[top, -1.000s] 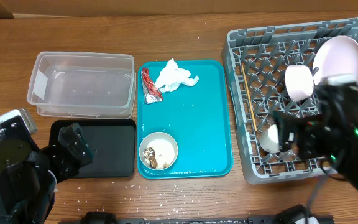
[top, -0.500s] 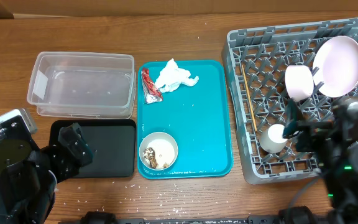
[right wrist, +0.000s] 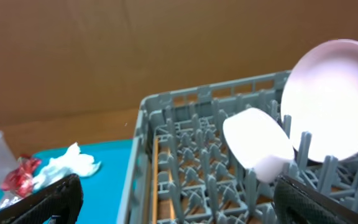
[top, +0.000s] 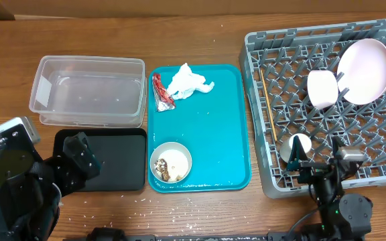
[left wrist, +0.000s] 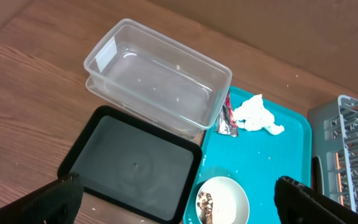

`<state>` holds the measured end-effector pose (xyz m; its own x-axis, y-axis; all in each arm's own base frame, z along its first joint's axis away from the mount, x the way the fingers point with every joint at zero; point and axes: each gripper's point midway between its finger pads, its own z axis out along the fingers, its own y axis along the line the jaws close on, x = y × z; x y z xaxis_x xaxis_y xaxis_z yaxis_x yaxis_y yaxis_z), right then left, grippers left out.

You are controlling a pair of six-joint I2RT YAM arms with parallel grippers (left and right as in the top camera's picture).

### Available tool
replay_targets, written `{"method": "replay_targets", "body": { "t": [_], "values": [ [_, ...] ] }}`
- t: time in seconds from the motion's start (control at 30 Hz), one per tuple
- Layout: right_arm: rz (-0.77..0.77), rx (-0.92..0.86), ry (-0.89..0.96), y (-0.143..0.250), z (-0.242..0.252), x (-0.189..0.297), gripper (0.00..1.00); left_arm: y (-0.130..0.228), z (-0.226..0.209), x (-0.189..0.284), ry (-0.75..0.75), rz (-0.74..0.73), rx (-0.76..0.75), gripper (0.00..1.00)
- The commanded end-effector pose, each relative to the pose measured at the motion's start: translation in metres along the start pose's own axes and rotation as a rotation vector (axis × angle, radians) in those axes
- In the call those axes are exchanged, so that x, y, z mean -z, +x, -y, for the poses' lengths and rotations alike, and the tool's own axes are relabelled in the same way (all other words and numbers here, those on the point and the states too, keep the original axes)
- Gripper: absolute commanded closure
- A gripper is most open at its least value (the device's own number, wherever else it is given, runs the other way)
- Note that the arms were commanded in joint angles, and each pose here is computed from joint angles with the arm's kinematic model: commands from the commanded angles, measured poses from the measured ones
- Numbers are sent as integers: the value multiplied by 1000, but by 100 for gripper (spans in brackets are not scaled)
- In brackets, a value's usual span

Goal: Sort waste into correct bins and load items into the dishwasher

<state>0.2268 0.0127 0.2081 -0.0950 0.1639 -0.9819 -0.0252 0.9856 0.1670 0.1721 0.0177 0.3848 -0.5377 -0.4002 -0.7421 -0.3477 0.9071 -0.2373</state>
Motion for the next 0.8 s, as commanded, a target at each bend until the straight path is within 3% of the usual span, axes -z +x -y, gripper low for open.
{"method": "replay_targets", "body": {
  "t": [0.0, 0.23, 0.77],
  "values": [
    [4, -3, 14, 16, 6, -7, 0, -1, -2, 1, -10, 7, -1, 0],
    [56, -5, 4, 35, 9, -21, 0, -1, -1, 1, -10, 7, -1, 0],
    [79, -6, 4, 33, 9, -22, 0, -1, -2, 1, -10, 7, -1, 0]
  ]
}}
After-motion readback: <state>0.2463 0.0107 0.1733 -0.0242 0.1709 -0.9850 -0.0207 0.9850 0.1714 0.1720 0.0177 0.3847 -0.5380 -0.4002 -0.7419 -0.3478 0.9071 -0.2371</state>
